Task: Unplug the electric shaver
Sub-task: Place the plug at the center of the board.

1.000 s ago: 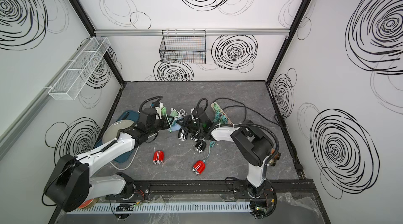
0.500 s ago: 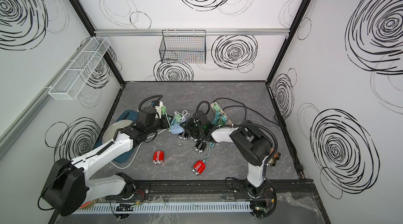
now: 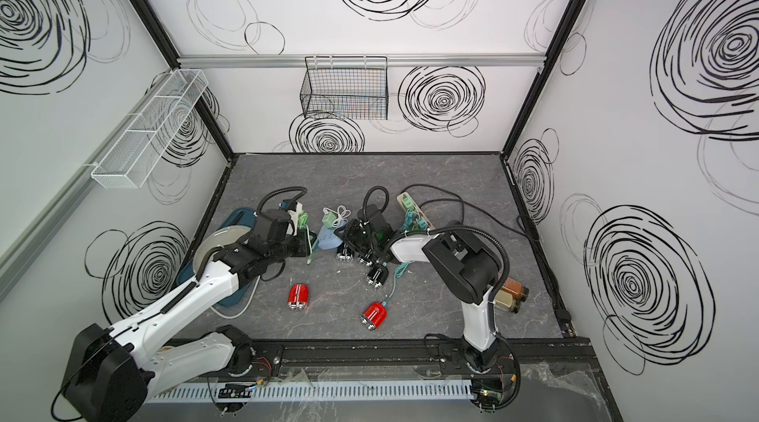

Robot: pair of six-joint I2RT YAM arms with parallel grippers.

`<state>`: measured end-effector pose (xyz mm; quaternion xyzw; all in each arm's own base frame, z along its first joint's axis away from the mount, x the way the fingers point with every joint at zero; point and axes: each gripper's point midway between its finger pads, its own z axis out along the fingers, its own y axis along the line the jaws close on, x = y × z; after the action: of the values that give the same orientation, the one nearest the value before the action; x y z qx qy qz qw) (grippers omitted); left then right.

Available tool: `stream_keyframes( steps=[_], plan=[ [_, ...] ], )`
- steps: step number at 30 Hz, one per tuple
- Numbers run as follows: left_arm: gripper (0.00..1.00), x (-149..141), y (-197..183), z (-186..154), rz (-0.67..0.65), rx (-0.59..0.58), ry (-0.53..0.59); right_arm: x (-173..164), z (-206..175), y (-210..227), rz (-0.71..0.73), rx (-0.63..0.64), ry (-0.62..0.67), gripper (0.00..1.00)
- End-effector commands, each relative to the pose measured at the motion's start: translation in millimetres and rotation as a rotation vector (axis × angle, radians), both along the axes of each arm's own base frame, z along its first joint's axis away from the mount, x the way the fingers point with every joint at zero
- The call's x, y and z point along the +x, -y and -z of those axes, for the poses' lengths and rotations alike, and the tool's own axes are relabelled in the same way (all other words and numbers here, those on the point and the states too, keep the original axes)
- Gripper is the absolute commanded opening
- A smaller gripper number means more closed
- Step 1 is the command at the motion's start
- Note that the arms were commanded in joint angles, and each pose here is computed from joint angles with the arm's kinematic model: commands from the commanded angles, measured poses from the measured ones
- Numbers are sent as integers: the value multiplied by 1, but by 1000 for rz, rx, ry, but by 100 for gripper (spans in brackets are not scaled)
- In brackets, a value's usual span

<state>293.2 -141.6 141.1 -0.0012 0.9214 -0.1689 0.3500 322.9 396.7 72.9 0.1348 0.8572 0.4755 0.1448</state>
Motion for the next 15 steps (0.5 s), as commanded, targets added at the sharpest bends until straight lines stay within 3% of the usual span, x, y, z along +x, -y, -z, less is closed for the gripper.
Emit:
stream_keyframes(
  steps=[1, 9, 15],
  plan=[
    [22, -7, -16, 19, -33, 73, -43, 8, -5, -7, -6, 26, 33, 30],
    [24, -13, -29, 60, -81, 162, -165, 7, 1, -7, -13, 18, 27, 32],
    [24, -24, -66, 67, -224, 339, -192, 6, 2, -8, -20, 18, 29, 32]
  ],
)
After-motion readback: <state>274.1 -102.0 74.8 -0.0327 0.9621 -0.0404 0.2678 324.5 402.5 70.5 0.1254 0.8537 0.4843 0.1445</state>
